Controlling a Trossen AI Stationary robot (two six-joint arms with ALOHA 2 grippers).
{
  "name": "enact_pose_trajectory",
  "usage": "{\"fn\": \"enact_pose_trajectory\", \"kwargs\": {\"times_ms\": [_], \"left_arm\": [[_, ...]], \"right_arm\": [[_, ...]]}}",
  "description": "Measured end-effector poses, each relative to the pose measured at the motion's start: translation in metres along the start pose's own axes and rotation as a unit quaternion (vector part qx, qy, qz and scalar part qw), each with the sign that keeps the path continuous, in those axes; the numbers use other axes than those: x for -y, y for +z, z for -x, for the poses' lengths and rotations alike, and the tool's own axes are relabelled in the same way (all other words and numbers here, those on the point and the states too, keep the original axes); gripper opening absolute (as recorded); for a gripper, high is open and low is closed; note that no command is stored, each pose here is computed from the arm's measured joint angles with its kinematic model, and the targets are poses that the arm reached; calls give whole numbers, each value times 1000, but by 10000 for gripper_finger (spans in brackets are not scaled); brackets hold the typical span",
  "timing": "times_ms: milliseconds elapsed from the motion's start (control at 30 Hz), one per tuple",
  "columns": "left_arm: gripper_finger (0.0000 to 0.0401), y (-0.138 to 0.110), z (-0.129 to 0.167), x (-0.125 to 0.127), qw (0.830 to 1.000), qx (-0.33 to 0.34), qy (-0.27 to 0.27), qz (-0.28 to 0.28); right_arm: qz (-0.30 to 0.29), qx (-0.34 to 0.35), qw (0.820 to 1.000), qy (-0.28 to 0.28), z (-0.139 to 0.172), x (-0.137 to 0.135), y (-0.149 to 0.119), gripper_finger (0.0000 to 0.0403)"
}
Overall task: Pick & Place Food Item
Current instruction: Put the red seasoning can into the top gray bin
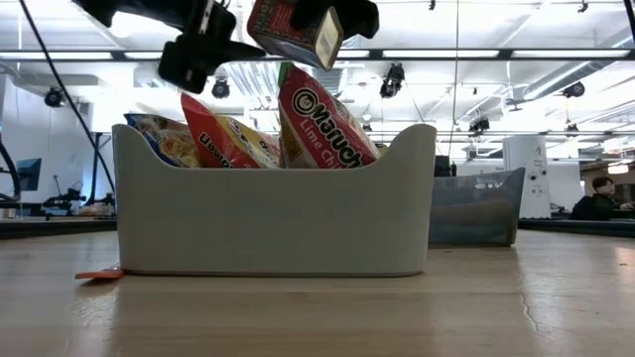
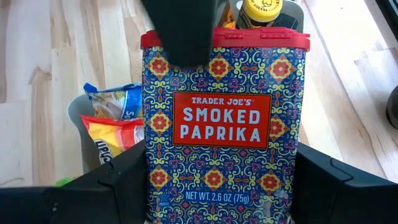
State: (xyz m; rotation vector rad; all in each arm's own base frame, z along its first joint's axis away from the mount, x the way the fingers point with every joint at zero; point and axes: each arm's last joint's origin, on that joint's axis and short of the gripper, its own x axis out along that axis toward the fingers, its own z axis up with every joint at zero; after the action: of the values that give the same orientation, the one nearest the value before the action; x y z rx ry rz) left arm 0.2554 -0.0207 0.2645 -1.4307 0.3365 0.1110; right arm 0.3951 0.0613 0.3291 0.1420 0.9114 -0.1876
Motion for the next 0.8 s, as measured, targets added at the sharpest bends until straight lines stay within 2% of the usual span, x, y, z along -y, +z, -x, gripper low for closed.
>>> {"fn": "enact_pose_trajectory", "kwargs": {"times_ms": [300,400,533,567,800], "left_arm": [[335,3,-15,3,1000,-5,6,-22],[297,3,-16,4,1000,-6,1,-30],[211,3,-16,3,1000,-6,2,-28],[201,3,-16,3,1000,-7,2,-27],[203,3,-16,4,1000,-7,0,-27]], "right_arm": [[6,2,1000,5,1,-5,-2,274],[7,3,1000,4,1,-6,-2,274],[8,5,1000,0,1,-6,-1,274],[8,6,1000,-2,1,-6,-1,274],[8,6,1000,-1,1,-6,-1,274]]}}
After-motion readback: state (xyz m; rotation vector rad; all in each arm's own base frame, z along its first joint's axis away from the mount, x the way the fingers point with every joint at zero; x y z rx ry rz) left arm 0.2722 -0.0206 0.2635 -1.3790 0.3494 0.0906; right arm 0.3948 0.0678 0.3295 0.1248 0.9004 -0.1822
